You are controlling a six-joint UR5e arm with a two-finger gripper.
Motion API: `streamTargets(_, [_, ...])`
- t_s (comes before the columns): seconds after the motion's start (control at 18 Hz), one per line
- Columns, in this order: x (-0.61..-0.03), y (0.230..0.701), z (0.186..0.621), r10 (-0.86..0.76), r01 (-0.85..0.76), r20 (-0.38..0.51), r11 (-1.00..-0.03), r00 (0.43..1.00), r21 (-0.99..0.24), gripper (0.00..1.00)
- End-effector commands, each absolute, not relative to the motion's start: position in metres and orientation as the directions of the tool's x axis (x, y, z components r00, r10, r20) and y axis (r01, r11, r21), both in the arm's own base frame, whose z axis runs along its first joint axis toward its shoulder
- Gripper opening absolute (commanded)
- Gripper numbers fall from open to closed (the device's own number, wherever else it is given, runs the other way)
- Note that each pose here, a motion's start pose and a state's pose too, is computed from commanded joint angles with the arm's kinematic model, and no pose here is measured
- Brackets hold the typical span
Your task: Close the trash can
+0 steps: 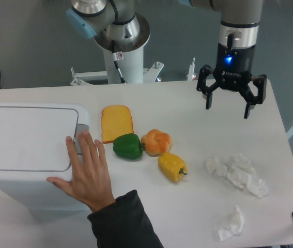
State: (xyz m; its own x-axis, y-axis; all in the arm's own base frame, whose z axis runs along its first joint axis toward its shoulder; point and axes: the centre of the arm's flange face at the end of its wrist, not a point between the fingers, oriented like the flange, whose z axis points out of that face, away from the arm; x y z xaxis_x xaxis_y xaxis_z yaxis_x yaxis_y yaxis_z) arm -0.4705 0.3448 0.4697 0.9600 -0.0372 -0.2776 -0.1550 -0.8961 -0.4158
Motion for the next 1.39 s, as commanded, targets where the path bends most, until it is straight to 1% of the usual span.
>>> streamTargets(1.39, [-0.4715, 0.3453, 0.4690, -0.036, -0.154, -0.277, -0.896, 0.960, -0.418, 1.00])
